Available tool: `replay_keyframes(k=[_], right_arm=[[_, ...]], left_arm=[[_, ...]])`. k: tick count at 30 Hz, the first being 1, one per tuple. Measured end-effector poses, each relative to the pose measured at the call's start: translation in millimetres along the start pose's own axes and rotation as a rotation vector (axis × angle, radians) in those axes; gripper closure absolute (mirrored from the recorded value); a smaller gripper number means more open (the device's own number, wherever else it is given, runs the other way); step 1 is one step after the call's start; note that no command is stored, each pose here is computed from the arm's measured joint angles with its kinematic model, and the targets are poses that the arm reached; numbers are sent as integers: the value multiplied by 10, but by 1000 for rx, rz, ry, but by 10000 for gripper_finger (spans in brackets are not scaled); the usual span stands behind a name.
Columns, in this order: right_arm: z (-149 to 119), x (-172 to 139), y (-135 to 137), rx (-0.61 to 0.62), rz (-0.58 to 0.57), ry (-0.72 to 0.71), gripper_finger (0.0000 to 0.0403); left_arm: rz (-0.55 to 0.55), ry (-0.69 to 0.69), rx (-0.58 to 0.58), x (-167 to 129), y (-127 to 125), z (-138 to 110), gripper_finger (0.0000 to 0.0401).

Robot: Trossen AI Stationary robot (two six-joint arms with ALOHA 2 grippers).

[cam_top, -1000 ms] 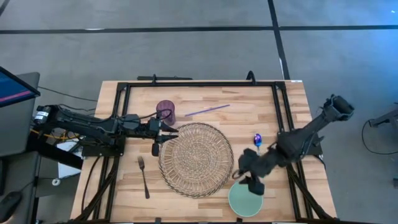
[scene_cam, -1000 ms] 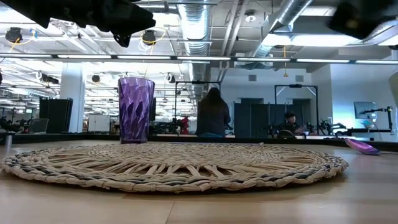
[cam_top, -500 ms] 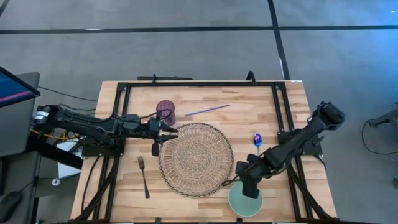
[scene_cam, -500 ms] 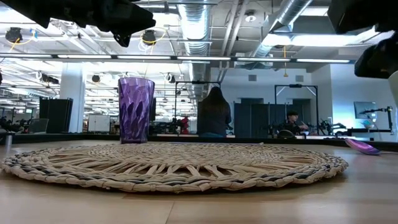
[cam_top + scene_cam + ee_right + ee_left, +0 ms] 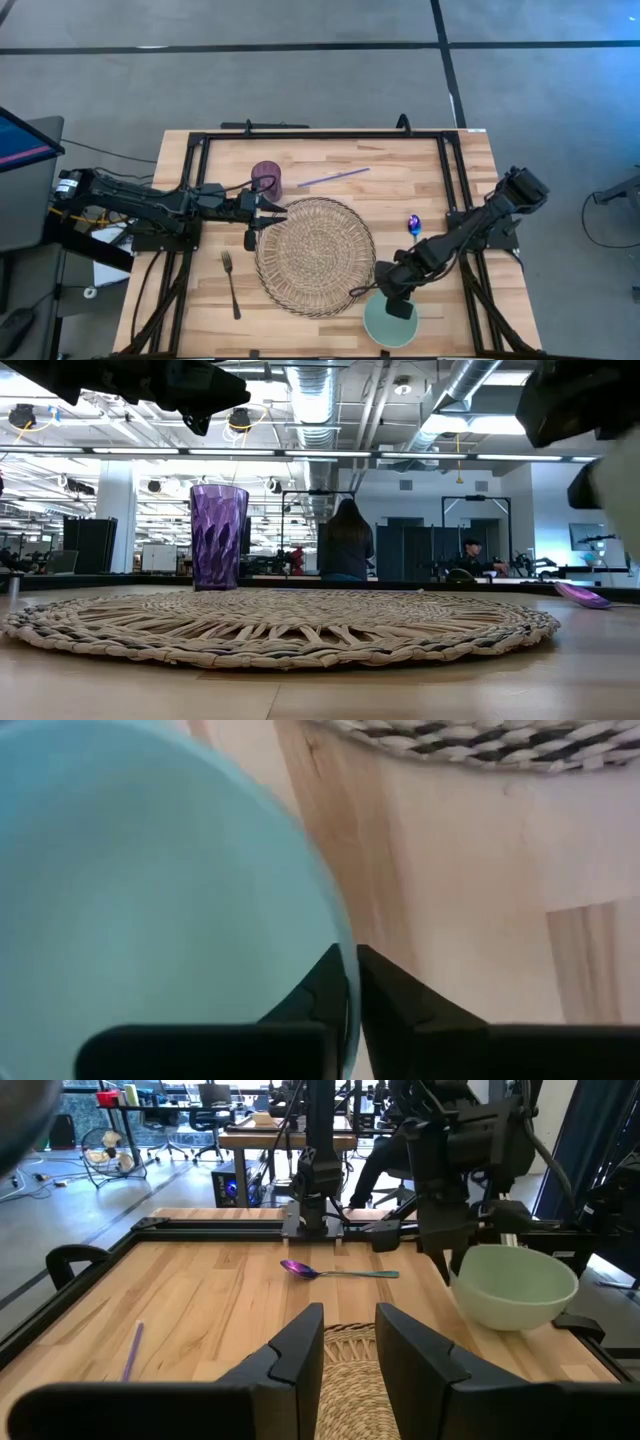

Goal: Pick & Place Utensil
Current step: Put the green bowl on the table mat

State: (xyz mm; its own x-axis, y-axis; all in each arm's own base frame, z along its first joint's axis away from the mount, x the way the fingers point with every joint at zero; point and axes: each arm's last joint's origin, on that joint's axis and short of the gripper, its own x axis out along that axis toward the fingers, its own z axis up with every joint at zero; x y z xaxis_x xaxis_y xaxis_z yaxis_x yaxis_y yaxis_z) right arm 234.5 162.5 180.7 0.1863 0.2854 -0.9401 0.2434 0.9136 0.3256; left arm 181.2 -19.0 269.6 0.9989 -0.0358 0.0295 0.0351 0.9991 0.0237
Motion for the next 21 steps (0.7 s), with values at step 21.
replay_keyframes(k=[21], right_arm=[[1103,-401,-223,-141,-18,-500,397]], left_arm=[[0,-8,-1,-1,0,7,306]])
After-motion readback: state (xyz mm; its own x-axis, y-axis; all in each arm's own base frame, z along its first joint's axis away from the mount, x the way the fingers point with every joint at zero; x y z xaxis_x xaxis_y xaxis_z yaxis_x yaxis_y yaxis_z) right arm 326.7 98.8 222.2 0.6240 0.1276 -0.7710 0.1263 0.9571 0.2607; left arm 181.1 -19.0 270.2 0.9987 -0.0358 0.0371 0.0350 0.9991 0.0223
